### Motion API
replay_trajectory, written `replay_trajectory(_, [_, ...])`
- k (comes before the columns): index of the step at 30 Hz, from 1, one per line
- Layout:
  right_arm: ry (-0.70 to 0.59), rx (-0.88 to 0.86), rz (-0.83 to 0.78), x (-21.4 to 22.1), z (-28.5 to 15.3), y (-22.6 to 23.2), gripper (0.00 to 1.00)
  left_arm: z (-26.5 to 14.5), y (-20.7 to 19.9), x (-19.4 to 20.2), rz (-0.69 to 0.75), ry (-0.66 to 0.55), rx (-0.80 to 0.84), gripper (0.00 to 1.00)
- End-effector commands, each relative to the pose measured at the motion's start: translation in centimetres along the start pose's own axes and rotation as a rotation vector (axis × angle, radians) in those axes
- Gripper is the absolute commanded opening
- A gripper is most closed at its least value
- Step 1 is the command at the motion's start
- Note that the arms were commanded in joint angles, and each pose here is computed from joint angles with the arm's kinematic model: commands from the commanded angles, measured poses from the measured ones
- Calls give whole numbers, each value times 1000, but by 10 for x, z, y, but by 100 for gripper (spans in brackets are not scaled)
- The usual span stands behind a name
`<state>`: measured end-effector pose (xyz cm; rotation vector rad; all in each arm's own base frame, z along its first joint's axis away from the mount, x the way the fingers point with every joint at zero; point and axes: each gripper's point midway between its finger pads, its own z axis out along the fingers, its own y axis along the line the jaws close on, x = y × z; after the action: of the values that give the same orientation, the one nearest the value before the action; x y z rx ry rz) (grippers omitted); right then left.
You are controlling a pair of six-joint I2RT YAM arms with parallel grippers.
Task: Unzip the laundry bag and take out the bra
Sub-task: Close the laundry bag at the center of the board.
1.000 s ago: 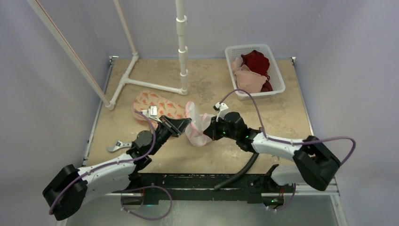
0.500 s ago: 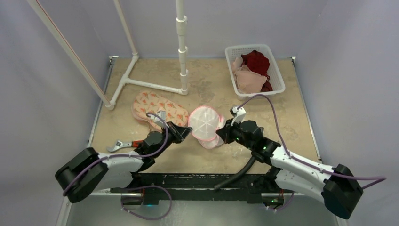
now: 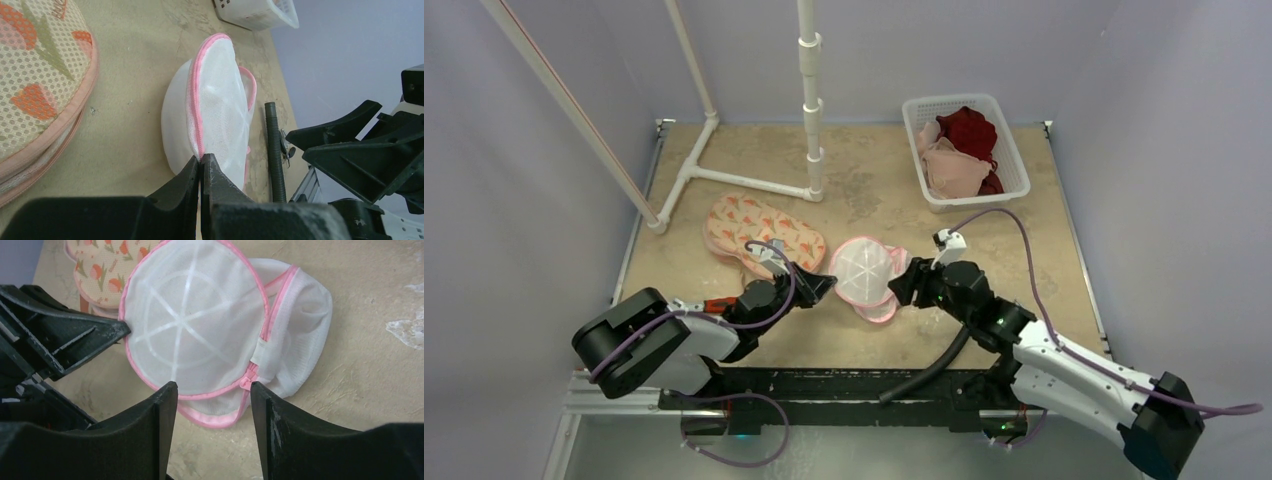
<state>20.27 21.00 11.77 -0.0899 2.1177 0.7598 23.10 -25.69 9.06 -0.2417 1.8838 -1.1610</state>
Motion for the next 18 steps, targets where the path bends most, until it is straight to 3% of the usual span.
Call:
replay_trajectory(1, [-40,61,49,-26,-1,4,59,5,-23,-13,28,-40,82,0])
replay_trajectory(9, [34,48,140,-20,33,-19,54,7,-16,-8,34,-27,60,0])
replay_trajectory(18, [91,17,131,-4,47,-19,52,8,-16,-5,29,-17,71,0])
